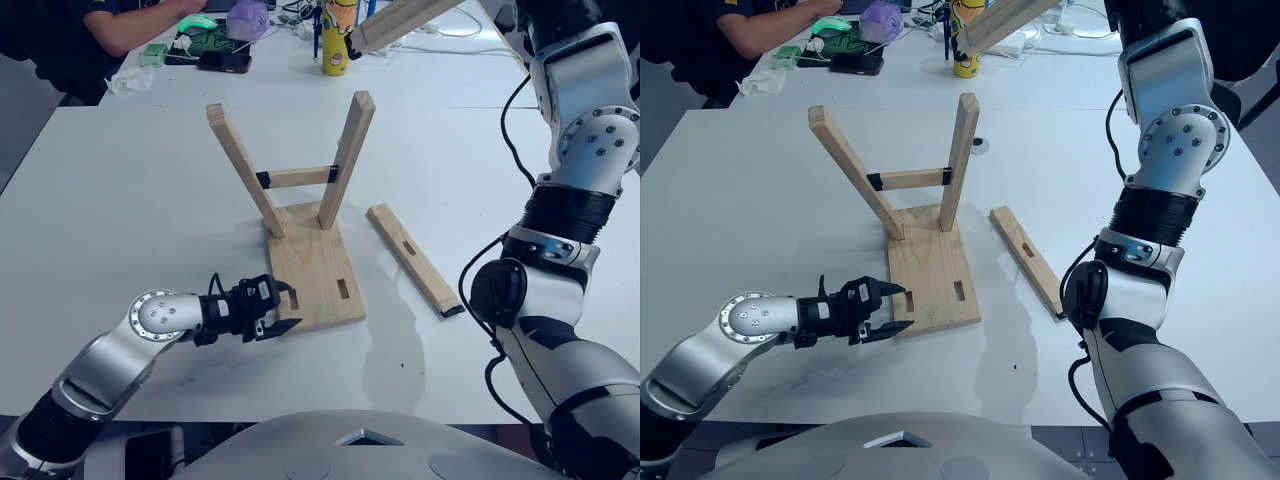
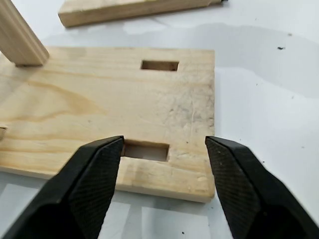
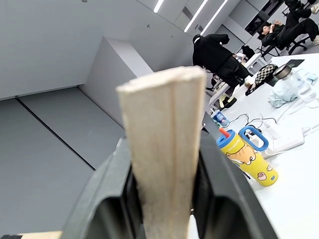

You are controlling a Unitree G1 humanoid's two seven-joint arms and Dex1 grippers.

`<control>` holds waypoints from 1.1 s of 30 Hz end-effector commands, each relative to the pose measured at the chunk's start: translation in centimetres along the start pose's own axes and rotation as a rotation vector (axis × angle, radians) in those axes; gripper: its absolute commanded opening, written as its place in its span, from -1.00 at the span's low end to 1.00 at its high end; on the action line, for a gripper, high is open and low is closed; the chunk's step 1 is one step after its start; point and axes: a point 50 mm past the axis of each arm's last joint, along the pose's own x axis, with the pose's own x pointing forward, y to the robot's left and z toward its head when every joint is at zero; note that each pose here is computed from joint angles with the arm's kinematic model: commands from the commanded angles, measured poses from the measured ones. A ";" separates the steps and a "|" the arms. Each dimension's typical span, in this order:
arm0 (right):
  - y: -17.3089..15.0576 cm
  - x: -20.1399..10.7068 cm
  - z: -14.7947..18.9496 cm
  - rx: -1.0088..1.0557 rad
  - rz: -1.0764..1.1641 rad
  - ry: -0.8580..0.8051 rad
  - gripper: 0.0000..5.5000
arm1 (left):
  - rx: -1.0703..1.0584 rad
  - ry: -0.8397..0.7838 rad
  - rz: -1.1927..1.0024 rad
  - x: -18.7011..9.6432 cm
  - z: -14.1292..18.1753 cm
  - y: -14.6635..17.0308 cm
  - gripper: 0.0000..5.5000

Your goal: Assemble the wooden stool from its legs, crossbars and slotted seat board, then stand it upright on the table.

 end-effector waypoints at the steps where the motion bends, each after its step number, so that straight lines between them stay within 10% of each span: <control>1: 0.3 -0.1 0.1 -0.005 0.014 -0.005 -0.62 | -0.031 0.028 -0.014 0.8 -1.0 -0.6 0.10; 14: 0.7 -0.6 -0.3 -0.069 0.030 0.018 -0.62 | 0.006 0.103 0.147 2.8 -3.5 2.5 0.10; 33: -3.1 -7.0 -9.2 -0.415 0.213 0.539 -0.62 | 0.084 0.046 0.270 3.4 -2.0 8.3 0.10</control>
